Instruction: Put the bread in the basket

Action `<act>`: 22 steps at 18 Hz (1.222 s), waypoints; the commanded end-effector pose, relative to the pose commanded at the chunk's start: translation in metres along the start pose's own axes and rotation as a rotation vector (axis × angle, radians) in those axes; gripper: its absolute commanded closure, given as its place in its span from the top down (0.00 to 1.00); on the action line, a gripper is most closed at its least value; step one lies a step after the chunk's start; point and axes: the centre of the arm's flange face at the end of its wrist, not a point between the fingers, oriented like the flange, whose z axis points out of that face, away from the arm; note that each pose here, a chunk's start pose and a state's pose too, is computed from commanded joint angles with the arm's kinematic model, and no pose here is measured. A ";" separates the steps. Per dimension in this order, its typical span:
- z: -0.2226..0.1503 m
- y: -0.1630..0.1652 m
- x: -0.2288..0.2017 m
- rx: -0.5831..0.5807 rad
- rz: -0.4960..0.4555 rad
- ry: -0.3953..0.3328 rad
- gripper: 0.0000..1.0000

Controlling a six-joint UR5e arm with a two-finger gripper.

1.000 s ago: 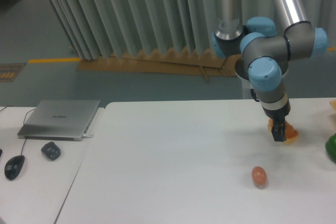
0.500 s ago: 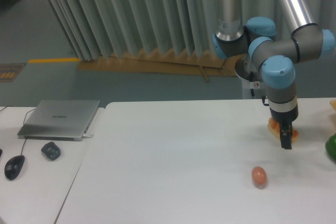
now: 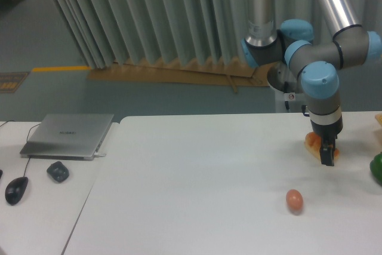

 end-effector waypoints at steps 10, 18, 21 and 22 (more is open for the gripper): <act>0.004 -0.001 0.003 -0.017 0.020 0.017 1.00; 0.010 -0.007 0.003 -0.018 0.014 0.028 1.00; 0.015 -0.009 0.003 -0.014 0.018 0.041 1.00; 0.016 -0.009 0.004 -0.013 0.019 0.042 1.00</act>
